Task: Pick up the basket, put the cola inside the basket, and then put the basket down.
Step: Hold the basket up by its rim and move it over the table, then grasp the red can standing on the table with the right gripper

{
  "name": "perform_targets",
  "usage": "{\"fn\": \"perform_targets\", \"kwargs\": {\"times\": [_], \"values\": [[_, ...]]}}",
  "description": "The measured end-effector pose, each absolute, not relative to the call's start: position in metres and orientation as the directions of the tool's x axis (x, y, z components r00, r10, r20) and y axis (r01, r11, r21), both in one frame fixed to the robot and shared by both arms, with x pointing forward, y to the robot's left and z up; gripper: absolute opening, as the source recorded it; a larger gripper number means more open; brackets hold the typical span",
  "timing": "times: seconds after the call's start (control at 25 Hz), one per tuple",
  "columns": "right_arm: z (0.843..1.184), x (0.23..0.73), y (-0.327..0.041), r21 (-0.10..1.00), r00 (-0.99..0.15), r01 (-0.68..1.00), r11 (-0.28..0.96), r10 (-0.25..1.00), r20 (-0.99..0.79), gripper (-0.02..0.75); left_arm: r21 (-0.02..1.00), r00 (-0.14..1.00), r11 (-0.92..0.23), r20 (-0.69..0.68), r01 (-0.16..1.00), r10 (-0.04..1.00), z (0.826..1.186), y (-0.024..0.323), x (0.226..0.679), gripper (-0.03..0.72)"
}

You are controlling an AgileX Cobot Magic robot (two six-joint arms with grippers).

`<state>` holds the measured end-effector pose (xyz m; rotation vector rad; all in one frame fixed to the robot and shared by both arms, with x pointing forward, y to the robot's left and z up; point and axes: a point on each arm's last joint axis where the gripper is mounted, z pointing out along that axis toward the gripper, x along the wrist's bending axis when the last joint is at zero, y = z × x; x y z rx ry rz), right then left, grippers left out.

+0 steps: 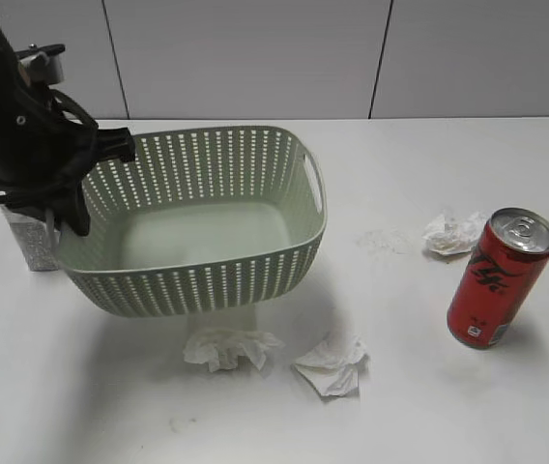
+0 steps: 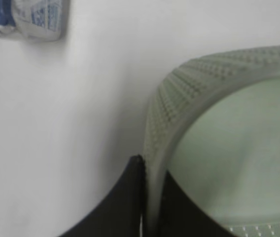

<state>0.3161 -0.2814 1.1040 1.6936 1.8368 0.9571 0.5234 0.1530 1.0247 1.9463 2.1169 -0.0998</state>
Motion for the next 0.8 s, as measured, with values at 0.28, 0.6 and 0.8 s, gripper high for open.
{"fn": "perform_targets", "kwargs": {"times": [0.28,0.6,0.8], "values": [[1.097,0.386,-0.268,0.605,-0.176,0.796,0.021,0.964,0.199,0.66,0.175,-0.015,0.061,-0.254,0.983,0.967,1.018,0.138,0.527,0.0],[1.072,0.461,-0.257,0.452,-0.2,0.887,0.095,0.961,0.19,0.661,0.144,0.001,0.034,-0.237,0.989,0.971,0.999,0.126,0.53,0.0],[1.053,0.495,-0.237,0.393,-0.269,0.893,0.22,0.96,0.075,0.661,0.128,-0.003,0.033,-0.228,0.991,0.974,0.992,0.125,0.531,0.0]]}}
